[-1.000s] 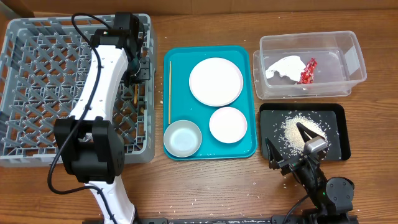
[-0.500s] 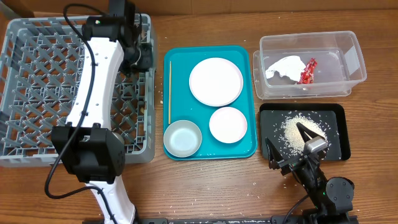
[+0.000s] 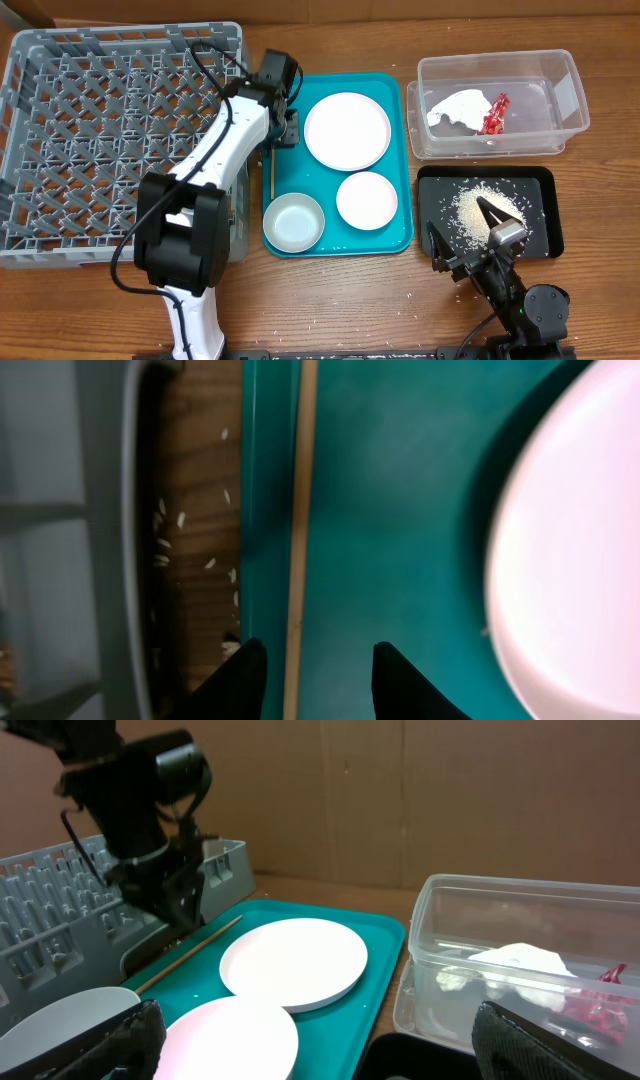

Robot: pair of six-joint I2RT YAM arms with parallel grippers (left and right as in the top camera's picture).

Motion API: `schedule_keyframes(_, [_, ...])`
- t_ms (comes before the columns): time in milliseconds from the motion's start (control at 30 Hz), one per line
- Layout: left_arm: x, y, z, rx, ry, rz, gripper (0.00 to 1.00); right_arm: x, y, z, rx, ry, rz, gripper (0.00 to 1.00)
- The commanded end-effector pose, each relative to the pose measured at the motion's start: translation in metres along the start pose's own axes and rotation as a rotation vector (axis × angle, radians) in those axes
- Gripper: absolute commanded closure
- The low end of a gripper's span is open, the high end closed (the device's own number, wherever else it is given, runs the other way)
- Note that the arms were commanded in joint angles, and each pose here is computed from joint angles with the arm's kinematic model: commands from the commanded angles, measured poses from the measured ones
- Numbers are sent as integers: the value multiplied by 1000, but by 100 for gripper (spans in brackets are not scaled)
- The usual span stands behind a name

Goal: Sort waste into correct bins and load items into the dishwasher

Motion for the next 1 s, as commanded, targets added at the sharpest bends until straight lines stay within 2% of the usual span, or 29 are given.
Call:
schedule_keyframes(0, [25,16,4,-39,-19,59,63,0,1,-1,2,8,-6,1])
schedule_keyframes(300, [69,39,-1,29,8,194,65,0,1,-1,2,8,-6,0])
schedule_keyframes(400, [71,42,0,29,0,217,81,0,1,-1,2,8,-6,0])
schedule_keyframes(600, [-2,2,10,-10,19,150,88,0,1,-1,2,8,-6,0])
schedule_keyframes(800, [-93,-29,24,41,72,-35,90,0,1,-1,2,8,-6,0])
schedule_keyframes(967, [-117,-29,39,88,41,-81,91,0,1,-1,2,8,-6,1])
Point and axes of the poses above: each gripper's point midway between its finger pads, its own x axis out along the fingers, its own z axis along the line the jaws close on, y = z × x, the point moved 6 cm from there along -x, back along the fingers, and after that the axes turned 3 degrees about x, right-handed, at the moved point
